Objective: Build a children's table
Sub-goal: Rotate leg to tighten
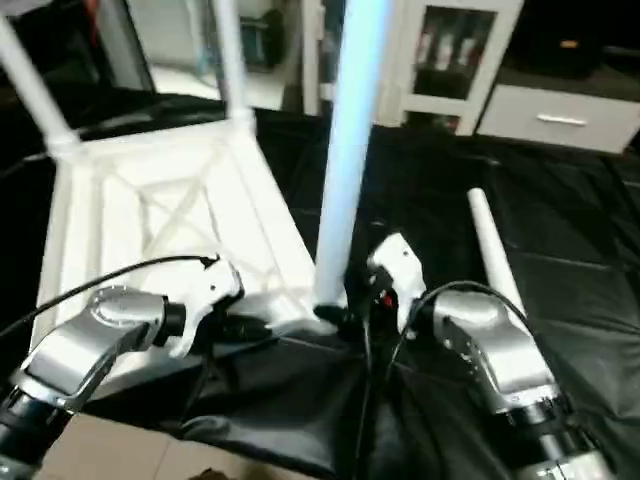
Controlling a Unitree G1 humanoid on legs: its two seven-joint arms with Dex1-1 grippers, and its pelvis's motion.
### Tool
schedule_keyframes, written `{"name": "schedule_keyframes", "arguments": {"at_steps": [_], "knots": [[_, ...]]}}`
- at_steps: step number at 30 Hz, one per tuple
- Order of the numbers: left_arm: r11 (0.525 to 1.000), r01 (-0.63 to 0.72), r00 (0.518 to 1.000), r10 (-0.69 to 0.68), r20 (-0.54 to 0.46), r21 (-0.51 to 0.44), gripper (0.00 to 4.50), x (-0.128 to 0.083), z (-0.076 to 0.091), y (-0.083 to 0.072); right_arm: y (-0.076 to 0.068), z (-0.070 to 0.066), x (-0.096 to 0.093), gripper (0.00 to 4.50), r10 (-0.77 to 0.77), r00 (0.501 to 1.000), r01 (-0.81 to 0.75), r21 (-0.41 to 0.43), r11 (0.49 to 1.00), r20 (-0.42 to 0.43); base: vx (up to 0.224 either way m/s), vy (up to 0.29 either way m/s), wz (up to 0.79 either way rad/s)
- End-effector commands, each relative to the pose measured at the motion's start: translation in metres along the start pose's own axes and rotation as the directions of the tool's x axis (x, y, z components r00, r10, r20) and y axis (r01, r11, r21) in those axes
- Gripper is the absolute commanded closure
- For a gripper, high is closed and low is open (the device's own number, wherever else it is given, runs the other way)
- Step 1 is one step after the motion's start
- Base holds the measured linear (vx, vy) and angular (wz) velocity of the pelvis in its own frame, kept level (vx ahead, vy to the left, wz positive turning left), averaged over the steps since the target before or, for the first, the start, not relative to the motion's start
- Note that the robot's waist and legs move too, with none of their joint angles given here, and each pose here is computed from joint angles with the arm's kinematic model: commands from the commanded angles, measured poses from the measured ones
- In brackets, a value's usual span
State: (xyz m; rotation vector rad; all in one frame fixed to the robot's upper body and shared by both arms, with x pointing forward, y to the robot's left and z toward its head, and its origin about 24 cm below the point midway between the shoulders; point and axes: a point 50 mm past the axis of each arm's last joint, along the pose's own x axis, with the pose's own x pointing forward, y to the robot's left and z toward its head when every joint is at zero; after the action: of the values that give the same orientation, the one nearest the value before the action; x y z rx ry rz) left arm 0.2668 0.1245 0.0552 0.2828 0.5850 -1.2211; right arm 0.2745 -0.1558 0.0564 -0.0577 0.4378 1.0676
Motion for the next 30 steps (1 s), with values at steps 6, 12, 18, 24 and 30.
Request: {"name": "schedule_keyframes", "arguments": {"at_steps": [6,12,18,24,30], "knots": [[0.997,0.081,0.997,-0.081,-0.010,0.008,4.50,0.006,0.003,-0.008,0.001,0.000,0.009,0.05,0.049,0.998,-0.050,-0.012,0.999,-0.042,0.000,0.000,0.00],[0.997,0.080,0.997,-0.080,-0.012,0.009,4.50,0.005,0.004,-0.008,-0.004,0.005,0.011,0.32,0.029,1.000,-0.029,-0.038,0.999,-0.008,0.000,0.000,0.00],[0.996,0.084,0.996,-0.084,-0.018,0.007,4.50,0.005,0.002,-0.009,-0.004,0.004,0.011,0.73,0.041,0.999,-0.041,-0.034,0.999,-0.007,0.000,0.000,0.00],[0.996,0.084,0.996,-0.084,-0.020,0.006,4.50,0.004,0.002,-0.008,-0.004,0.002,0.012,1.16,0.048,0.999,-0.048,-0.031,0.998,-0.005,0.000,0.000,0.00],[0.996,0.091,0.996,-0.091,-0.021,0.003,4.50,0.004,0.001,-0.009,-0.004,0.001,0.012,1.60,0.052,0.999,-0.052,-0.026,0.998,-0.005,0.000,0.000,0.00]]}}
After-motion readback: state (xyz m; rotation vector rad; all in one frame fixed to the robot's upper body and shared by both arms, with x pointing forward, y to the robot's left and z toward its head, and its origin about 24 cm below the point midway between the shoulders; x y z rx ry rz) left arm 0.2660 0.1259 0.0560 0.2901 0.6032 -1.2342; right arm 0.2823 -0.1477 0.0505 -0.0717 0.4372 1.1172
